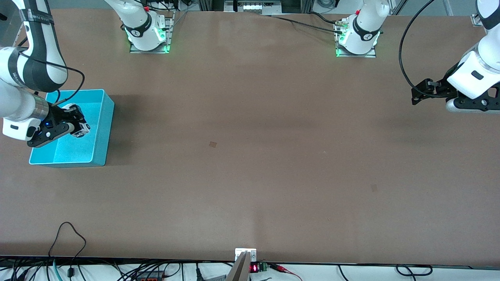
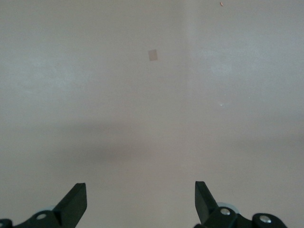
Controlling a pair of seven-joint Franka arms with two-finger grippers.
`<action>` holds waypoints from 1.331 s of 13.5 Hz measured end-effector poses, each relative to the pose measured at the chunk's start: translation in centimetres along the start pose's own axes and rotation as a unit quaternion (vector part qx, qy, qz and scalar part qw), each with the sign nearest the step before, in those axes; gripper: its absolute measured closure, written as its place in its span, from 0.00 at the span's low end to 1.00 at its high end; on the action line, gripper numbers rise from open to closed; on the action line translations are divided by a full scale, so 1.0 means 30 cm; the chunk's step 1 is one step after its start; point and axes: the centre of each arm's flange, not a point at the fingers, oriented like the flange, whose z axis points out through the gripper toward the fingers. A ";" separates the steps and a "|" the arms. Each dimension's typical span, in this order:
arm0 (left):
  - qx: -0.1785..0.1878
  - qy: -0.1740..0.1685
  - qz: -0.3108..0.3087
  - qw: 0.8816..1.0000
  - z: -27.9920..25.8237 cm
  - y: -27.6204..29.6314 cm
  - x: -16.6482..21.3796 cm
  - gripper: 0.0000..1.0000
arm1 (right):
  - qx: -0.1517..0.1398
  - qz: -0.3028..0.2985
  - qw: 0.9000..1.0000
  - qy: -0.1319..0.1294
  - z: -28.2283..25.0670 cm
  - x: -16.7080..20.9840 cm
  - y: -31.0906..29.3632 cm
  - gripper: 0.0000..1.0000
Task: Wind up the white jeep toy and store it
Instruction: 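Lower the jeep into the cyan bin with the right gripper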
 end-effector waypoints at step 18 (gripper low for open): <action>0.000 -0.005 0.000 1.000 0.002 0.000 -0.003 0.00 | 0.001 0.204 0.978 0.033 0.576 -0.199 0.193 0.49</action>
